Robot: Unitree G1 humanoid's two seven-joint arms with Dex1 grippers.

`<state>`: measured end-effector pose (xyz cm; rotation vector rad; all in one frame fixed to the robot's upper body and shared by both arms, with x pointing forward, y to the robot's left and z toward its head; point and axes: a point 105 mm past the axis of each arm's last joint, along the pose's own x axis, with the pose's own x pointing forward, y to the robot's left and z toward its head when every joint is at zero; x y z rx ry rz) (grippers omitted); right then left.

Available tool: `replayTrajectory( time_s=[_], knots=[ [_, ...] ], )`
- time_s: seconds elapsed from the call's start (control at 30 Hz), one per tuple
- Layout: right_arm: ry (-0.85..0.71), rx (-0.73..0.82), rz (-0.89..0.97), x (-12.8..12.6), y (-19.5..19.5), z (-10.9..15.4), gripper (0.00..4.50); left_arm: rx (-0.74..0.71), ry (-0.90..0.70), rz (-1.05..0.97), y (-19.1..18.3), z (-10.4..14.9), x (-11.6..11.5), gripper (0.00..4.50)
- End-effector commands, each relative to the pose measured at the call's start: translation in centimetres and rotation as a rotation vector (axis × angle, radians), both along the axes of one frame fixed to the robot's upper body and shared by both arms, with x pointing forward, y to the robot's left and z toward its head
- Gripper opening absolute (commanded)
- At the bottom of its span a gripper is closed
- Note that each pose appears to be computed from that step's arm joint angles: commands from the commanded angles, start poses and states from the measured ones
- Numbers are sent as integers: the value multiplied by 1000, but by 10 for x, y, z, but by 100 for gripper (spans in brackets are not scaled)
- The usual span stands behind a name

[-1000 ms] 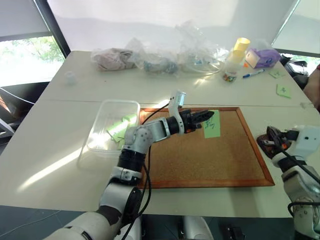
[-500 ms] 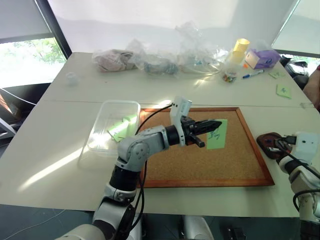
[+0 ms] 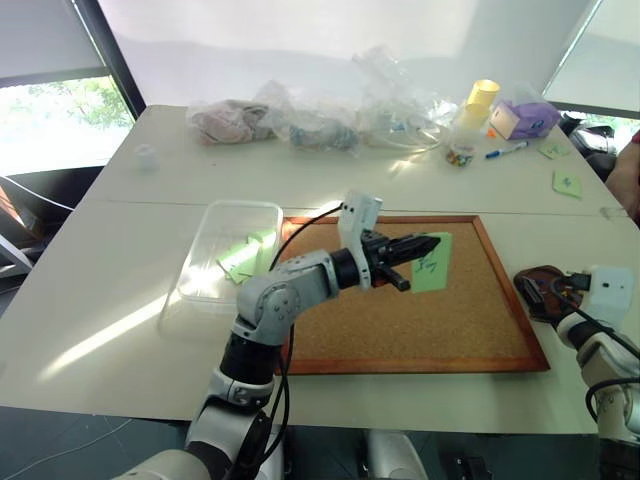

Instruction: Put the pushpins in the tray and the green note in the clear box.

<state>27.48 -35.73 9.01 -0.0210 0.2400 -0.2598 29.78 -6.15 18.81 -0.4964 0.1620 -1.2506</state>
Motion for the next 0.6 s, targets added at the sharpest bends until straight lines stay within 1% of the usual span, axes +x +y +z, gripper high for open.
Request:
replayTrajectory(
  time_s=[0.03, 0.2, 0.3, 0.5, 0.6],
  knots=[
    [-56, -34, -20, -3, -7, 16, 445, -27, -88, 11, 0, 18, -4, 0],
    [-81, -48, -37, -4, -10, 21, 445, -32, -126, 66, 4, 23, 2, 0],
    [-123, -74, -76, -3, -18, 30, 445, -21, -171, 110, 6, 26, 8, 0],
    [-196, -74, -98, -1, -20, 43, 445, -23, -190, 140, 9, 28, 11, 0],
    [-241, -56, -69, 0, -15, 53, 445, -16, -259, 212, 16, 37, 17, 0]
  ],
)
